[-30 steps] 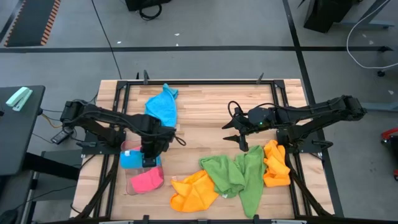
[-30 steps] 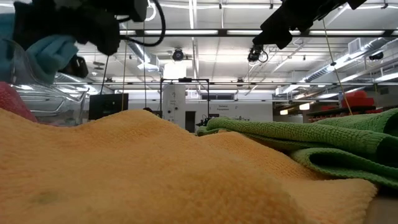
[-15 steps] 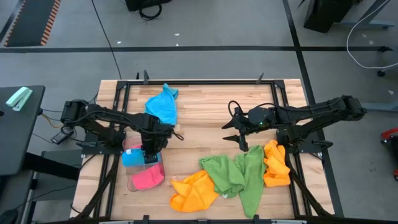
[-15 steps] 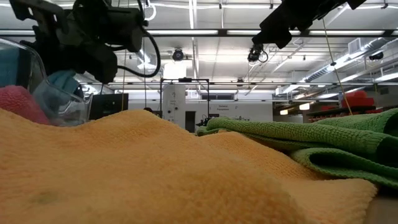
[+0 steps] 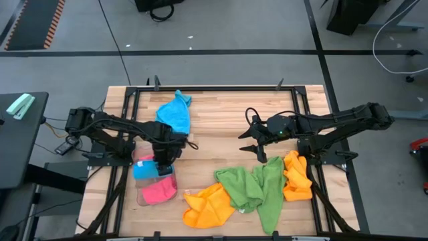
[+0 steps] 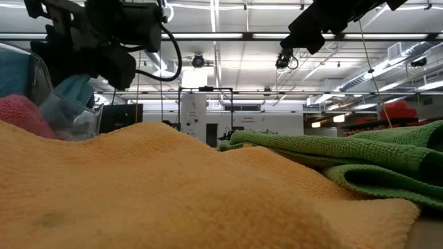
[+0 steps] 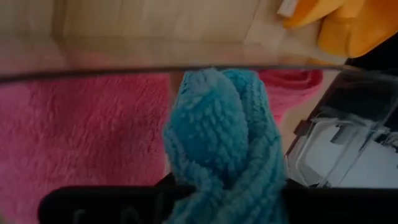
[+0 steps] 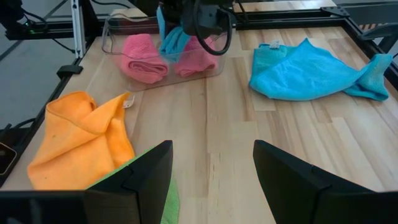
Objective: Fold microfiber towels
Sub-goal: Put the bottom blue microfiber cloth into the transparent bin
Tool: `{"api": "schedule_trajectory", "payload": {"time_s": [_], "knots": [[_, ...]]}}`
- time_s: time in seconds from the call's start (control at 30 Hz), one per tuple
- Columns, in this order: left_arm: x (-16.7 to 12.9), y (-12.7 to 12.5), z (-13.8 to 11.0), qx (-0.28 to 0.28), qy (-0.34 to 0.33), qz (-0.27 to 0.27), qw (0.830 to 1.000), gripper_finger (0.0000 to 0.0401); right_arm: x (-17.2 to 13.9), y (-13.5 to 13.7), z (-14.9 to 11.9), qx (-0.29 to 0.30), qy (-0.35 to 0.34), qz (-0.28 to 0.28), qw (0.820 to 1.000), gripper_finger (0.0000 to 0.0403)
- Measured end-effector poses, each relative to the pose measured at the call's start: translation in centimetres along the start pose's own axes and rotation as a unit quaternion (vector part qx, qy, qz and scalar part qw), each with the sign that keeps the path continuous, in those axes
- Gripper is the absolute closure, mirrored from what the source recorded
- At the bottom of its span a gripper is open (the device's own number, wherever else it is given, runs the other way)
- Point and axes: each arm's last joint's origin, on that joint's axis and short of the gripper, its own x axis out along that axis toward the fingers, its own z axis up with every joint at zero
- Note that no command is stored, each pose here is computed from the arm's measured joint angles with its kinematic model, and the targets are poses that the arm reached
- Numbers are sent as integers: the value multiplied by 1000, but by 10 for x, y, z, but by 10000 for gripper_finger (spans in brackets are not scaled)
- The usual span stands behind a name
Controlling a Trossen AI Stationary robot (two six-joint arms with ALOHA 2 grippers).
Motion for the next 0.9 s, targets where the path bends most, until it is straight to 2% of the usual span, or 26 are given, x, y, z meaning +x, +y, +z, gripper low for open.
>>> {"api": "schedule_trajectory", "payload": {"time_s": [0.17,0.43,0.63,0.9], "knots": [[0,3,-4,-26,10,28,999,359,0,0,0,-1,0,0,1000,170],[-4,-1,-10,-30,14,29,999,371,0,0,0,-1,-2,0,1000,170],[-8,1,-11,-23,-19,74,997,355,0,0,1,0,-7,0,1000,170],[-6,-1,-2,-6,-50,66,997,369,0,0,1,0,-8,1,1000,170]]}}
